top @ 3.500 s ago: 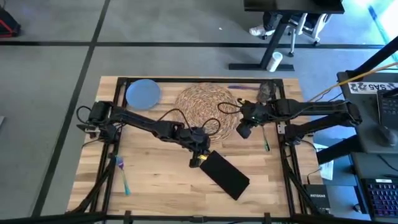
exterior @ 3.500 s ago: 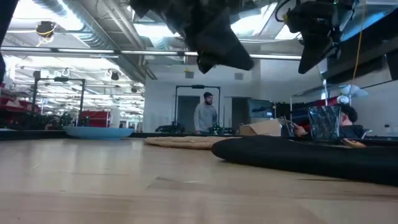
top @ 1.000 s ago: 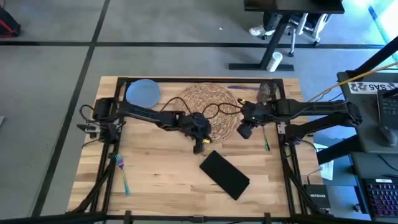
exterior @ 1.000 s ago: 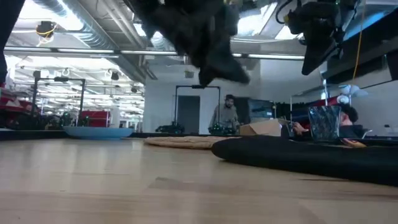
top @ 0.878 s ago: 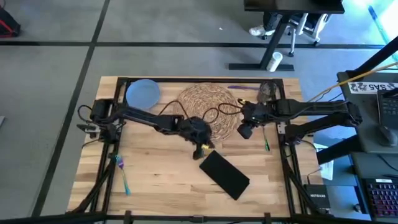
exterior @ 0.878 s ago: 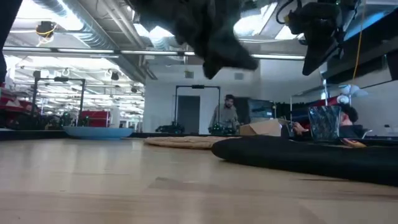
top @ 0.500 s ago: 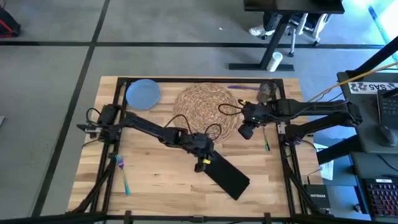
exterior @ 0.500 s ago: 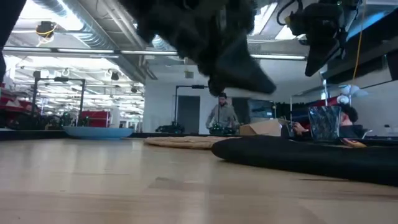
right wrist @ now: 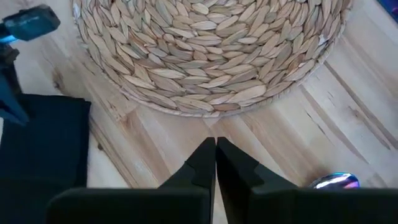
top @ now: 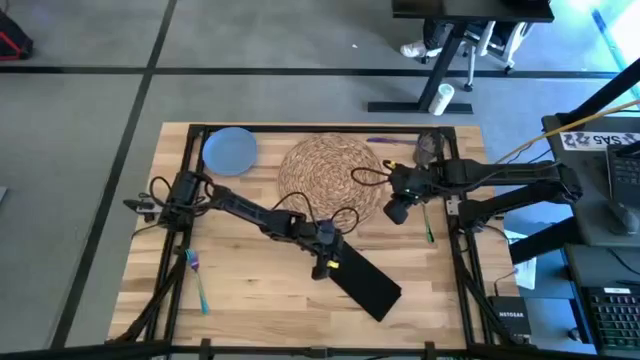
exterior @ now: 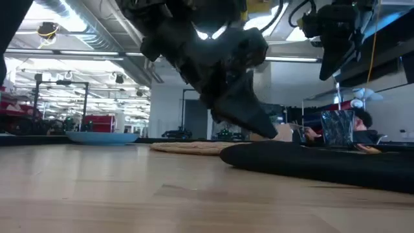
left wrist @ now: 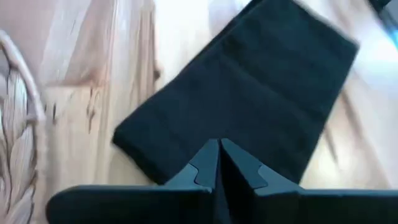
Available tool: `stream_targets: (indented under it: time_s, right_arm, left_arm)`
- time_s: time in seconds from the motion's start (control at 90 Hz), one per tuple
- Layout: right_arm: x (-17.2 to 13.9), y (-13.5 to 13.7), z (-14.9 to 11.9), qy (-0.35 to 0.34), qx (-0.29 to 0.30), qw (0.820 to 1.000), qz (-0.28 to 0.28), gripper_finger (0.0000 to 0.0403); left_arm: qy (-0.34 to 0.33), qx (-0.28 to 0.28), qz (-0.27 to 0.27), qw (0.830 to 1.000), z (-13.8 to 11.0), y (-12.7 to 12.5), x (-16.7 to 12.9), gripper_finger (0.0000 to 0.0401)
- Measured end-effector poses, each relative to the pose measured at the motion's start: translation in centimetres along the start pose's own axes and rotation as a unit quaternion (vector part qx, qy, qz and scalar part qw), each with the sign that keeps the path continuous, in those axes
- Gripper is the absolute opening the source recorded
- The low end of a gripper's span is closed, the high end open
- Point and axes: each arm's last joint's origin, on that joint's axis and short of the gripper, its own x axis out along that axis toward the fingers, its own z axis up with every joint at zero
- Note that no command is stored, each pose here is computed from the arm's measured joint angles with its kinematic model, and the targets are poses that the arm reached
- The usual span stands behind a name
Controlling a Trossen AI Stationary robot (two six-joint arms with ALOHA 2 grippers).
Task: Set table place
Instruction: Put the black table napkin to the left side of the brown placemat
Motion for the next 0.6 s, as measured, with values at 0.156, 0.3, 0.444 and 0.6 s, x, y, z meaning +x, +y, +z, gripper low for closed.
stream_targets:
  time_s: [0.156, 0.3, 0.444, 0.6]
  right_arm:
    - [0.0, 0.0, 0.0, 0.0, 0.0, 1.0, 0.0, 0.0]
    - [0.0, 0.0, 0.0, 0.0, 0.0, 1.0, 0.0, 0.0]
    - [0.0, 0.0, 0.0, 0.0, 0.0, 1.0, 0.0, 0.0]
    - [0.0, 0.0, 0.0, 0.0, 0.0, 1.0, 0.0, 0.0]
  left_arm:
    - [0.01, -0.015, 0.008, 1.0, -1.1, 0.8, 0.1, 0.0]
    - [0.018, -0.02, 0.013, 1.0, -1.7, 1.2, 0.1, 0.0]
    - [0.018, 0.0, 0.019, 1.0, -1.7, 1.9, 0.1, 0.0]
    - [0.019, -0.006, 0.044, 0.999, -1.5, 4.0, -0.2, 0.0]
